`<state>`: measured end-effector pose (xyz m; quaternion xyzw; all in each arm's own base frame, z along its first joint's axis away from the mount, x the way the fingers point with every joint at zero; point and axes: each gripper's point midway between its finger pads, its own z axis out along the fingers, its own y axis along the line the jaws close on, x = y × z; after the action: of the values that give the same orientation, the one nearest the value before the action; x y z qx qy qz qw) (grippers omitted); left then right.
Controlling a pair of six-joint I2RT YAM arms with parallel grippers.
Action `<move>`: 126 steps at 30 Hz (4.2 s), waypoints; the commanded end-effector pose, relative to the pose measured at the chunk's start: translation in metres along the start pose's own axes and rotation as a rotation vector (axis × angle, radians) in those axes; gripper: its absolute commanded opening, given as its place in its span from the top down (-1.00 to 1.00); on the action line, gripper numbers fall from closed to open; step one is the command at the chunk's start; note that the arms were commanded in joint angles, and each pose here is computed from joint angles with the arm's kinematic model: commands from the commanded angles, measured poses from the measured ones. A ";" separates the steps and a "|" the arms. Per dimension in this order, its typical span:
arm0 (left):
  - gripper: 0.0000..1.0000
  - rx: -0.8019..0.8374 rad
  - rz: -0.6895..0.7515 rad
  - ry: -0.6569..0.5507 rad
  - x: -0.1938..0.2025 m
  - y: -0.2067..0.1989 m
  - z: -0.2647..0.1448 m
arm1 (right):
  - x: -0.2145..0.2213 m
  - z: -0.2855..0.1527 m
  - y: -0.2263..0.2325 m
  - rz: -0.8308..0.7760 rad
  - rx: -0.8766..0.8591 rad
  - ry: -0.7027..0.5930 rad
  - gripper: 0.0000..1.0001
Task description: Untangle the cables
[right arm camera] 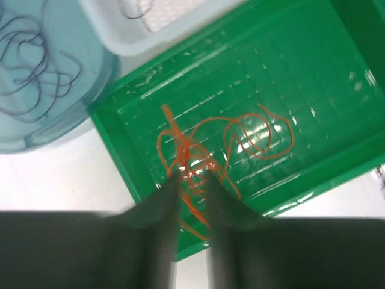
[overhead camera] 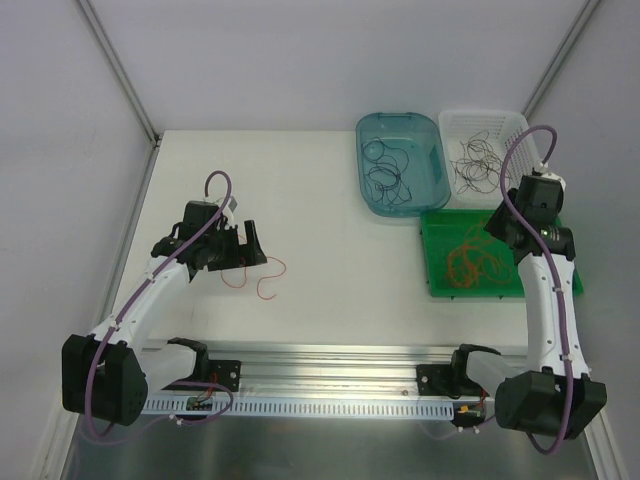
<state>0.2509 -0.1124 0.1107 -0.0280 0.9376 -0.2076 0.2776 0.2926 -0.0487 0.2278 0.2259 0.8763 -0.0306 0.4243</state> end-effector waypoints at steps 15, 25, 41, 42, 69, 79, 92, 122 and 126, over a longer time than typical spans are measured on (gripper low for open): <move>-0.84 -0.163 -0.015 -0.178 -0.025 0.027 -0.019 | 0.078 -0.040 0.168 -0.276 -0.646 0.106 -0.75; -0.84 -0.098 -0.009 0.021 0.004 0.019 0.009 | 0.156 -0.063 0.249 -0.485 -0.834 0.204 -0.76; -0.39 -0.293 0.121 0.251 0.037 0.018 0.061 | 0.208 -0.081 0.249 -0.509 -0.925 0.282 -0.86; -0.30 -0.319 0.133 0.275 0.042 0.021 0.067 | 0.209 -0.082 0.249 -0.500 -0.930 0.280 -0.86; 1.00 0.035 0.320 0.036 0.035 -0.134 -0.020 | 0.204 -0.120 0.228 -0.304 -1.094 0.181 -0.83; 1.00 0.319 0.228 0.057 0.031 -0.196 -0.095 | 0.204 -0.138 0.255 -0.372 -1.301 0.036 -0.82; 1.00 0.411 0.117 -0.045 0.005 -0.216 -0.144 | 0.215 -0.166 0.310 -0.230 -1.511 0.035 -0.79; 0.86 0.178 0.021 -0.229 0.002 -0.143 -0.122 | 0.240 -0.129 0.309 -0.435 -1.275 0.043 0.99; 0.75 0.039 0.012 -0.247 0.015 -0.104 -0.096 | 0.185 -0.134 0.279 -0.543 -1.113 -0.108 0.99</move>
<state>0.1711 -0.1939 0.2430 -0.0158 0.8862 -0.2749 0.3725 0.1946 0.3386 0.1862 -0.2420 0.7559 0.4164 0.4436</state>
